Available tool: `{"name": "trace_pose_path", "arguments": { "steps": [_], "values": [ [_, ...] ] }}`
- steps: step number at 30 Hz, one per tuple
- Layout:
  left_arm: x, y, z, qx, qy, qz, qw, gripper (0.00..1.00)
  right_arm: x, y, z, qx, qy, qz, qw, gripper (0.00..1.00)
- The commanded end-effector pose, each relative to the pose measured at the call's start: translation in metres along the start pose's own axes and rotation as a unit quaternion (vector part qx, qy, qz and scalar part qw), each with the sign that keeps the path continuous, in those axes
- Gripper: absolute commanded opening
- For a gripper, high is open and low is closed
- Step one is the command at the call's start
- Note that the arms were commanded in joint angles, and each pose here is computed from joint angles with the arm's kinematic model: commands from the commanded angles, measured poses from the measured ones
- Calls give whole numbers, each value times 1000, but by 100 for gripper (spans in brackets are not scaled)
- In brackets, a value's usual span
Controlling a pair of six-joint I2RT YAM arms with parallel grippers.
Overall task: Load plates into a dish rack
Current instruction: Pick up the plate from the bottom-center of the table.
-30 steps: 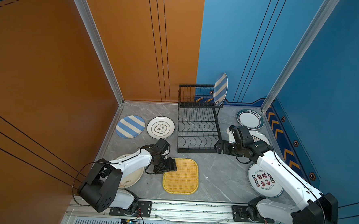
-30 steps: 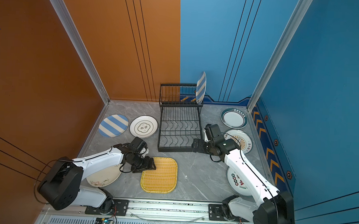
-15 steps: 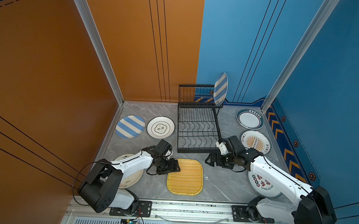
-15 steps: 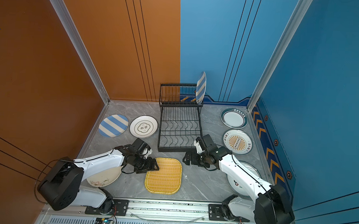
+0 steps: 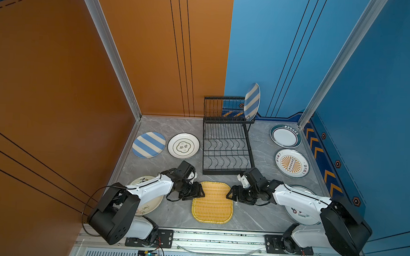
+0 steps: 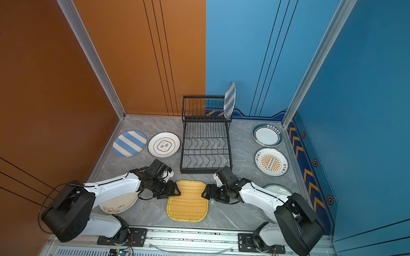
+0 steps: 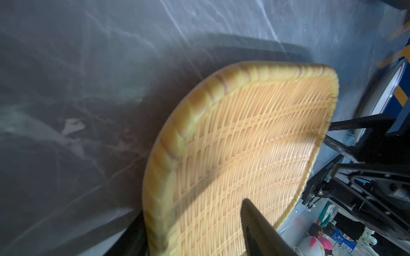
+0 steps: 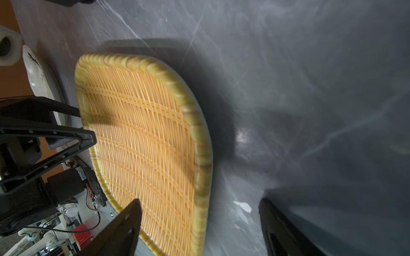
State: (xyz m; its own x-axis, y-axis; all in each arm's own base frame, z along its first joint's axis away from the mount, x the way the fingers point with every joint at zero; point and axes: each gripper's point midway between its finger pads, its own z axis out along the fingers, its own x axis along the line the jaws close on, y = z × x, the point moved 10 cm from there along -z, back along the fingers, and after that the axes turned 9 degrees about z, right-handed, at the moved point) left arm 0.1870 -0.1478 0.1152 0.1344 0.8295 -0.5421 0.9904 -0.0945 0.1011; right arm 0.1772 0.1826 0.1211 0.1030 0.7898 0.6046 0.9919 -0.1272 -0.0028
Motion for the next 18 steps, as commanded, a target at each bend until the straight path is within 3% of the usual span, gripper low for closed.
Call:
{"name": "trace_pose_path", "arguments": {
  "steps": [1, 18],
  "values": [
    [14, -22, 13, 53, 20, -18, 998, 60, 2, 1, 9, 3, 21, 4, 1000, 83],
    [6, -21, 31, 65, 0, -10, 998, 57, 10, -4, 39, 75, 69, -11, 995, 75]
  ]
}}
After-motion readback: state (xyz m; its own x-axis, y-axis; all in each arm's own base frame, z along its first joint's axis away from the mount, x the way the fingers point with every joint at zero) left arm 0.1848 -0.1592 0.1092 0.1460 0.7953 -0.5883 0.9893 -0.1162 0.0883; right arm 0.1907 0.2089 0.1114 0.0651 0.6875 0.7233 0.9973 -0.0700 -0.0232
